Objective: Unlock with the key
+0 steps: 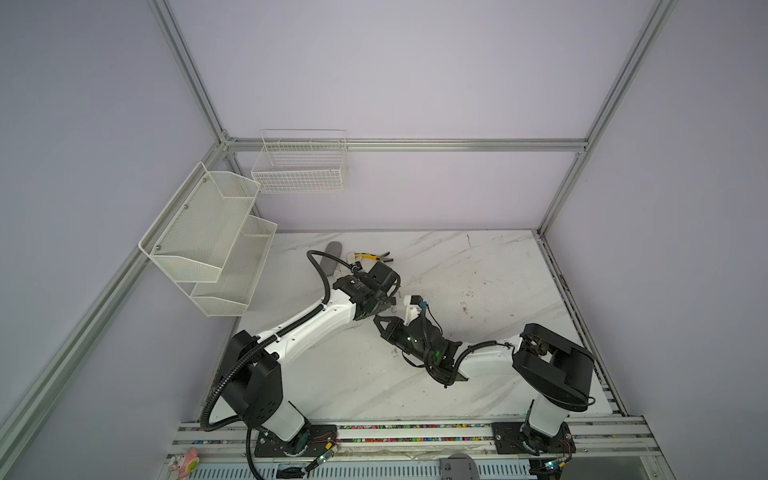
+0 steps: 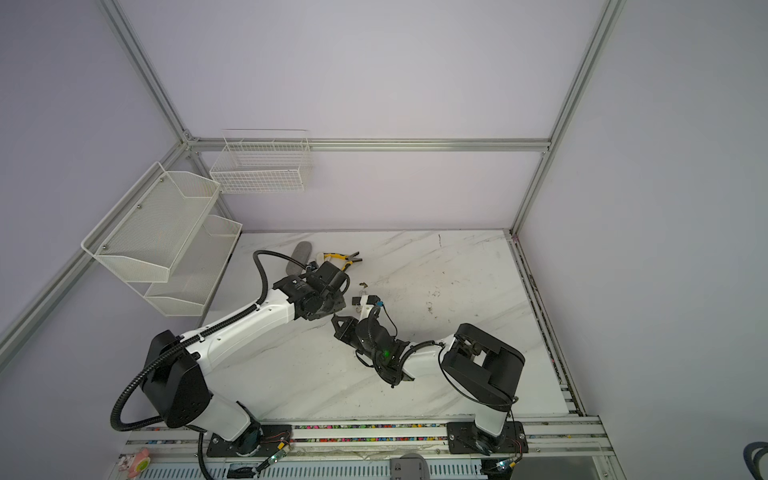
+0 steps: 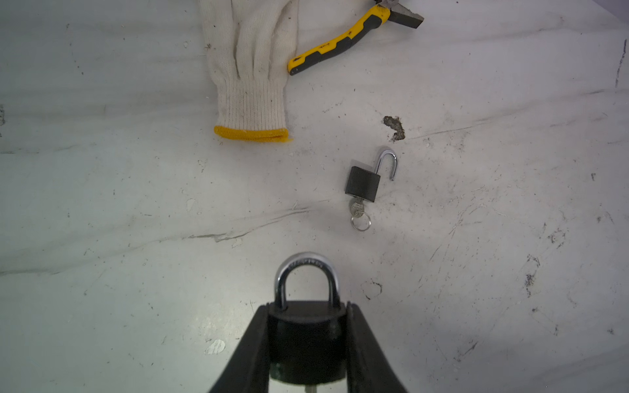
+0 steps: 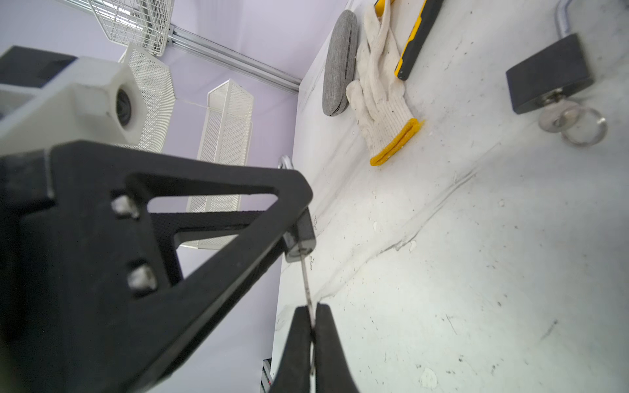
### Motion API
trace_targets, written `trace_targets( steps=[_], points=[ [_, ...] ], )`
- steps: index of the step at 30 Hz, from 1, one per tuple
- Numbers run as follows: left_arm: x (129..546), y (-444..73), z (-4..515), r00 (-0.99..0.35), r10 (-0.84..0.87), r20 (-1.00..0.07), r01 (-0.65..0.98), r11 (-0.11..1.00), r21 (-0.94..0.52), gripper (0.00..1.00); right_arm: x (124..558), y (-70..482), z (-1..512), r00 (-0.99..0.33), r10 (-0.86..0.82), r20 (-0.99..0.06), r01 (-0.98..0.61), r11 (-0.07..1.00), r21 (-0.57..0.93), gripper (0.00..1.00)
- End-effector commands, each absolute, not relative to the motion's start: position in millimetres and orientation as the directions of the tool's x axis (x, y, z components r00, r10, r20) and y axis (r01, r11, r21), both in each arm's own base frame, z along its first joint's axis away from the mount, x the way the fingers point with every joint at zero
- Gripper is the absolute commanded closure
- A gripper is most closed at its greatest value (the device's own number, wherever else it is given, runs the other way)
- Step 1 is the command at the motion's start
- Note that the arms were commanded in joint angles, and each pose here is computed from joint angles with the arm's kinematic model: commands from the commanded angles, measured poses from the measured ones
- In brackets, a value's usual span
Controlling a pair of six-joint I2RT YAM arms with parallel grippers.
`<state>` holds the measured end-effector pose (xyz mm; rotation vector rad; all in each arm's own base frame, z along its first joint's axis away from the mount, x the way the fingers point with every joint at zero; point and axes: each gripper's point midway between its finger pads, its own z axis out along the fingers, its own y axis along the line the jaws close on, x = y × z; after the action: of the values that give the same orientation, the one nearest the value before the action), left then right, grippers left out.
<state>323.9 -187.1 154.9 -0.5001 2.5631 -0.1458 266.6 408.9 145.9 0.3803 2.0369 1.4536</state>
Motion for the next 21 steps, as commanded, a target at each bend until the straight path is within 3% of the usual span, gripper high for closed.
trace_targets(
  steps=[1, 21],
  points=[
    [302, -188, 155, -0.849, -0.313, -0.426, -0.272, 0.950, -0.157, 1.00, 276, 405, 154, -0.764, 0.597, -0.245, -0.085, 0.284, 0.955, 1.00],
    [303, -201, 125, -0.887, -0.278, -0.369, -0.251, 0.961, -0.120, 1.00, 276, 405, 117, -0.765, 0.628, -0.145, 0.034, 0.264, 0.964, 1.00]
  ],
)
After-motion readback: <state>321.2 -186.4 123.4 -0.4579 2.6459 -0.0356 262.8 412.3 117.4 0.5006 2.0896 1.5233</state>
